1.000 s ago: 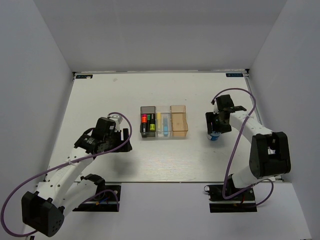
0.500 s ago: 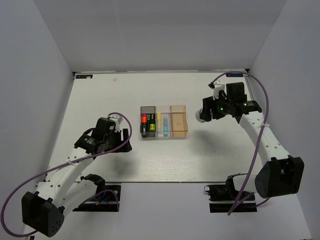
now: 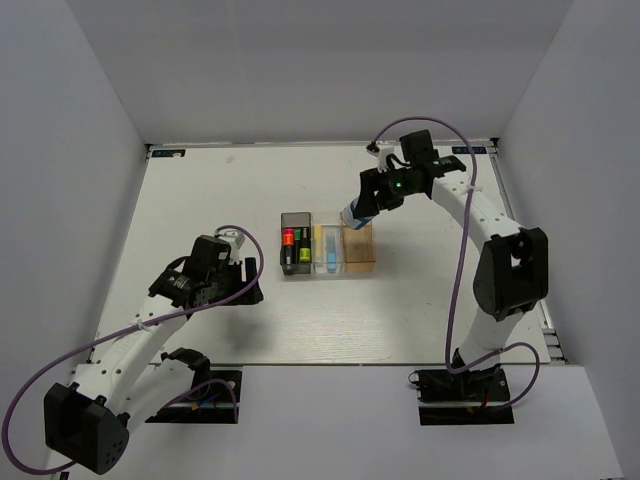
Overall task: Sort the stationery into containers
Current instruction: Place the stationery in the storage box.
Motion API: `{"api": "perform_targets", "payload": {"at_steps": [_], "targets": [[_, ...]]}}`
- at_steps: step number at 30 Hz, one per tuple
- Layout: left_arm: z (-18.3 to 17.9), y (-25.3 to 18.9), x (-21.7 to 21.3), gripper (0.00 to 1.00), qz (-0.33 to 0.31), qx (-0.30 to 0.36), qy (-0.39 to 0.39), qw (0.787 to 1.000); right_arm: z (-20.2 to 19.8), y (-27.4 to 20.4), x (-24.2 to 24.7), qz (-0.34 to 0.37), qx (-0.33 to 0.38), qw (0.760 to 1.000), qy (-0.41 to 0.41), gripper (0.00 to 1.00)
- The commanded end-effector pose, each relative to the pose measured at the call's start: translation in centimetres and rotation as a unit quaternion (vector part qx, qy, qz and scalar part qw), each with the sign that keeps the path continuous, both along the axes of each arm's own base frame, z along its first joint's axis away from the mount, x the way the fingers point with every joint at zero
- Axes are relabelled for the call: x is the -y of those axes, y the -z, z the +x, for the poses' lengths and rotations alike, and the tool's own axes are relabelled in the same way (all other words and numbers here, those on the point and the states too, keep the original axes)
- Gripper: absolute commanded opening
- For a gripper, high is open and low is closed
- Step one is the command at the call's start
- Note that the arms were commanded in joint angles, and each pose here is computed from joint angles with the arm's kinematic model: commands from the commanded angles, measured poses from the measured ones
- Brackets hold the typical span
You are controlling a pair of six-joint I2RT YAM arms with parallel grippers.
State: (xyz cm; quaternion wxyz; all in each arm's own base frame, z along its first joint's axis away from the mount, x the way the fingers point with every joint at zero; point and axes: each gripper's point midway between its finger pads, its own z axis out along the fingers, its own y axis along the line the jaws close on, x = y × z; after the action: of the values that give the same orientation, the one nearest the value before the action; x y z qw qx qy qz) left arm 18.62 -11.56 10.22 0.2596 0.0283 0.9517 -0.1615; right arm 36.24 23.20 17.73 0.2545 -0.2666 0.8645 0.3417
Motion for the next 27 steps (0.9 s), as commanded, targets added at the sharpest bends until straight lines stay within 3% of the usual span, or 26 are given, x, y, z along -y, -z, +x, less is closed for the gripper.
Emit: {"api": "perform_targets", "payload": {"at_steps": [1, 9, 27], "targets": [[0.3, -0.1, -0.1, 0.80, -0.001, 0.008, -0.001, 1.000, 0.5, -2.4, -1.1, -0.012, 0.044, 0.999, -0.023, 0.00], [0.3, -0.2, -0.1, 0.80, -0.004, 0.009, -0.002, 1.000, 0.3, 1.0, -0.3, -0.122, 0.049, 0.989, -0.062, 0.00], [0.3, -0.1, -0.1, 0.80, -0.005, 0.006, -0.001, 1.000, 0.1, 4.6, -0.5, -0.219, 0.054, 0.968, -0.107, 0.00]]}}
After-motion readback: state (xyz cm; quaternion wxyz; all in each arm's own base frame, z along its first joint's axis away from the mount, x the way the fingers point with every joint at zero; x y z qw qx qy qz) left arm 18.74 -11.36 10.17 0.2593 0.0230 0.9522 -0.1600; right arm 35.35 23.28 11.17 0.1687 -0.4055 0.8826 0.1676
